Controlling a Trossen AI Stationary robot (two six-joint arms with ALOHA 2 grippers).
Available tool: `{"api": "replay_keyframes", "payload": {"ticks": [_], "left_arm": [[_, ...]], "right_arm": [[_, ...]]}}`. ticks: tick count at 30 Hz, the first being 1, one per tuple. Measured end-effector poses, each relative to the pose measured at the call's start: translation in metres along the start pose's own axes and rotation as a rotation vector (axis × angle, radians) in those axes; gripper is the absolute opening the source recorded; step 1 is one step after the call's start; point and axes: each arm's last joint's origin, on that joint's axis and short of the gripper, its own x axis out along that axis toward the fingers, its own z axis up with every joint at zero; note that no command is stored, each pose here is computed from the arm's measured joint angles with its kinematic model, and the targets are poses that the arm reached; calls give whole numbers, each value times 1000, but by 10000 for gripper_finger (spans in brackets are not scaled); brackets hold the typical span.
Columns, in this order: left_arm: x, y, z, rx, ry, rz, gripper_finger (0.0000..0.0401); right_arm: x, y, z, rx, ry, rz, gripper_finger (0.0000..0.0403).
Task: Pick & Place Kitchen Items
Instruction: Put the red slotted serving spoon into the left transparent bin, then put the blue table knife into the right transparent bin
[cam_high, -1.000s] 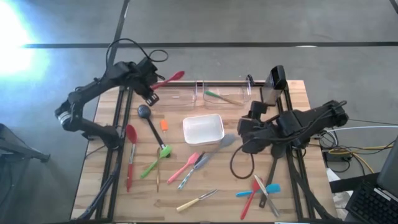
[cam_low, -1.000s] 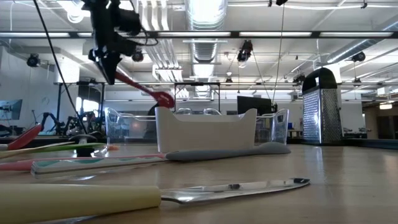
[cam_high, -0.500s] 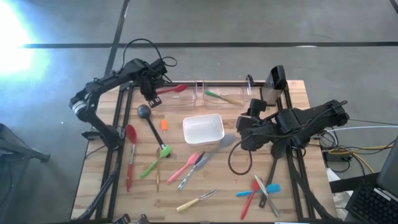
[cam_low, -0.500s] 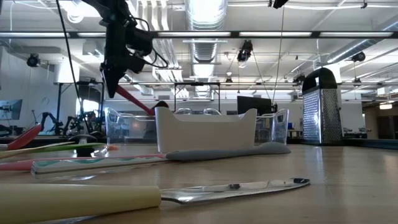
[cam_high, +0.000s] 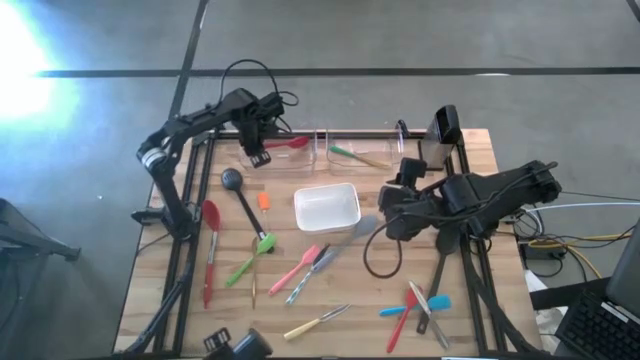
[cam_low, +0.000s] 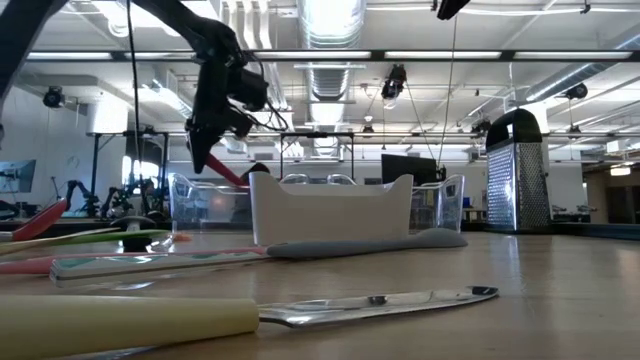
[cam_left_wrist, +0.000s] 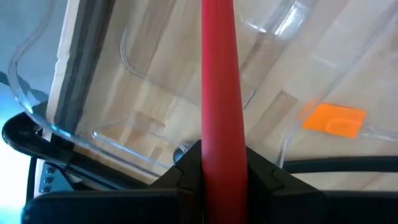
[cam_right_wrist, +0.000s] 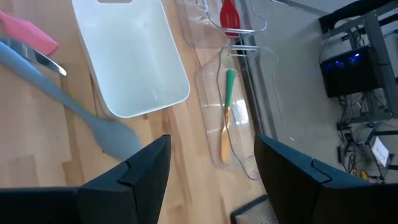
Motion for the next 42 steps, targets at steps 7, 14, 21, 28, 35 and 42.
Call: {"api": "replay_keyframes", "payload": {"ticks": [7, 14, 21, 28, 35, 42], "left_arm": [[7, 2, 10, 23, 23, -7, 63], [6, 1, 5, 29, 74, 11, 158], [-2, 2, 1, 16, 115, 38, 247], [-35, 1, -15, -105, 106, 47, 262], [-81, -21, -47, -166, -64, 5, 263], [-123, -63, -82, -155, -250, -30, 263]], "right_arm": [[9, 6, -6, -28, 37, -11, 224], [10, 7, -7, -30, 40, -12, 224], [9, 6, -7, -12, 36, -10, 224], [9, 5, -7, 2, 35, -9, 224], [9, 6, -7, 20, 35, -8, 224], [9, 6, -6, 22, 27, -5, 224]]}}
